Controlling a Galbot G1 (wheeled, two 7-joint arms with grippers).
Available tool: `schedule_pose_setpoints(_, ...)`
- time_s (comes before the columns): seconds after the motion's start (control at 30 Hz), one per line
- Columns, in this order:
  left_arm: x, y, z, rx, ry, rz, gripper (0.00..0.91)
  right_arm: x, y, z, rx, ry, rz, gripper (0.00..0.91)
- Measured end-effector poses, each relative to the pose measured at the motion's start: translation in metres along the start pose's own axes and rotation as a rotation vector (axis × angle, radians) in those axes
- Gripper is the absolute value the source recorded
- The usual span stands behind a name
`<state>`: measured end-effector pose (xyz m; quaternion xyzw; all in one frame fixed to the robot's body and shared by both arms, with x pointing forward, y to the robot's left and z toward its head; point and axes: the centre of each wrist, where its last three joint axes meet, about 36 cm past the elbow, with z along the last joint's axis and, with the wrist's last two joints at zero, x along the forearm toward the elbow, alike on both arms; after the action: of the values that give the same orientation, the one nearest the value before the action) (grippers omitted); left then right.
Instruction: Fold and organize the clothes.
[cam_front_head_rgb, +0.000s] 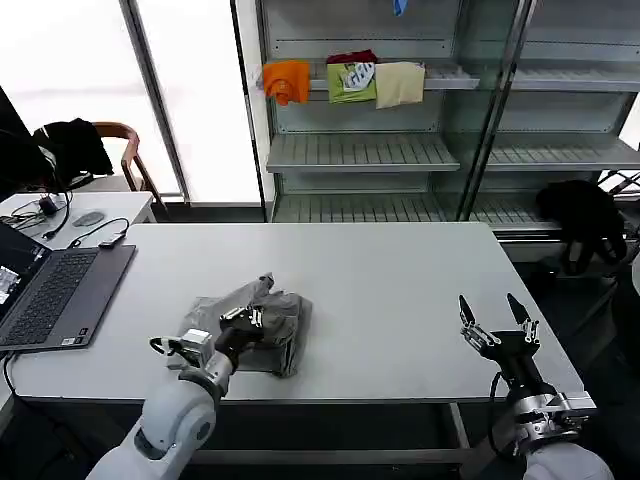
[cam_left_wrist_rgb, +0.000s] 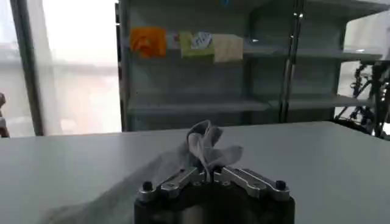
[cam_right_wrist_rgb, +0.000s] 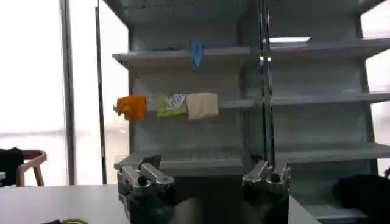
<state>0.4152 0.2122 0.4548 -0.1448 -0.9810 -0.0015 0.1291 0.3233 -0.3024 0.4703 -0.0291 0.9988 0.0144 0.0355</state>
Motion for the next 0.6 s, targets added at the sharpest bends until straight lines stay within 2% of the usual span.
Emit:
schedule_pose_setpoints(0.03,-0.001,-0.002,0.002,-0.005,0.005,0.003,0.02,0.0,0.0,0.0,-0.001,0.0,-0.001,0.907)
schedule_pose_setpoints(0.07,-0.003,-0.004,0.004,-0.011,0.009,0.006,0.071,0.0,0.001,0.0,-0.001,-0.001,-0.002,0.907)
schedule_pose_setpoints(0.1,-0.005,-0.006,0.006,-0.015,0.014,0.008,0.665,-0.001,0.001,0.0,-0.002,-0.002,-0.002,0.907)
schedule_pose_setpoints(0.13,-0.006,-0.008,0.007,-0.022,0.02,0.009,0.907,-0.001,0.002,0.0,-0.003,-0.003,-0.003,0.907)
schedule_pose_setpoints(0.6,-0.013,-0.021,0.018,-0.136,0.036,0.058,0.907,-0.001,0.005,0.002,0.001,-0.005,-0.006,0.907)
